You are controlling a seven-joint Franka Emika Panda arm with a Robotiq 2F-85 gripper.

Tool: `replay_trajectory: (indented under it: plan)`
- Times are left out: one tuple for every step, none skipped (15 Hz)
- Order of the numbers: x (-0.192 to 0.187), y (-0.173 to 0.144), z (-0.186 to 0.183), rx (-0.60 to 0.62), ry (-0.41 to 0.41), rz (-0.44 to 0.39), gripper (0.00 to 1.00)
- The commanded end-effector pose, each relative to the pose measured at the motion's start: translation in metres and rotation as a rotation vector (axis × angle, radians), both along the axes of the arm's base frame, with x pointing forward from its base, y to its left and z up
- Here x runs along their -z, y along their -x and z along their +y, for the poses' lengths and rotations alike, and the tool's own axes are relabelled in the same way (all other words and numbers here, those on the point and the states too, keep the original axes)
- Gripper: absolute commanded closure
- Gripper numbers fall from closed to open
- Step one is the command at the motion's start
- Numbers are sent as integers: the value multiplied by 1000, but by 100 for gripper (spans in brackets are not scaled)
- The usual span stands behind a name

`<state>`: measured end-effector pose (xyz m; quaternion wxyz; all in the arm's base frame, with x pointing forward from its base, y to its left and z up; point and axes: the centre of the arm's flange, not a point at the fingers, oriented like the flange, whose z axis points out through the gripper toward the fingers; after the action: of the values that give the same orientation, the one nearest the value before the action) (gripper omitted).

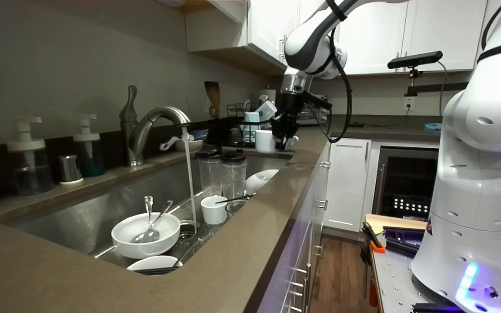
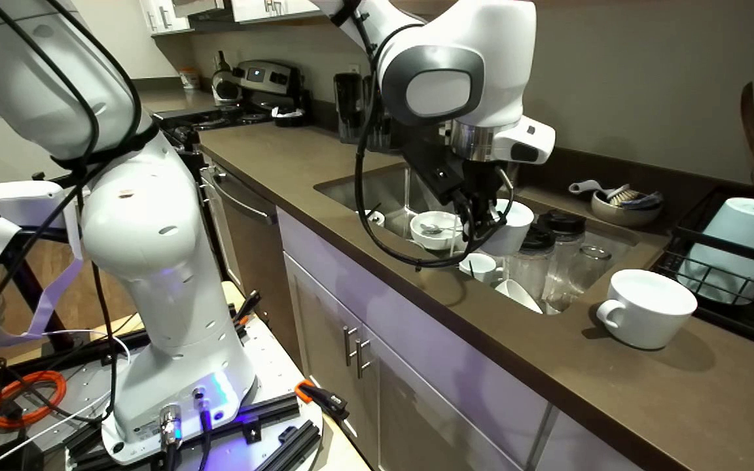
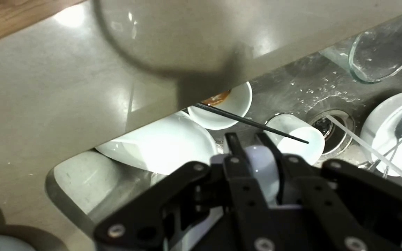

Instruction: Move the mug from the left side of the sink, put some water in it, then put it on the right side of the sink

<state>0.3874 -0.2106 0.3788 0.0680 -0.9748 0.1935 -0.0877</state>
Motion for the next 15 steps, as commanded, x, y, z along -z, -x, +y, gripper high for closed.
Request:
replay_trajectory:
  plan:
    - [-1, 3, -5, 22, 5, 2, 95]
    - [-1, 7, -10, 32, -2, 7, 95]
    - [-2, 9, -15, 41, -8, 10, 95]
    - [-2, 11, -19, 56, -8, 12, 95]
    - [-3, 13, -24, 67, -11, 14, 95]
    - [-3, 15, -30, 81, -13, 13, 95]
    - [-4, 17, -33, 94, -12, 14, 95]
    - [-5, 18, -37, 104, -13, 12, 95]
    - [-5, 19, -41, 113, -14, 10, 95]
    - [-6, 20, -43, 121, -13, 9, 95]
    - [-7, 21, -46, 127, -11, 7, 95]
    - [-9, 21, -49, 133, -11, 5, 95]
    - [-11, 20, -52, 136, -8, 3, 95]
    - [-13, 19, -54, 139, -5, 1, 95]
    - [-15, 18, -58, 144, -5, -2, 95]
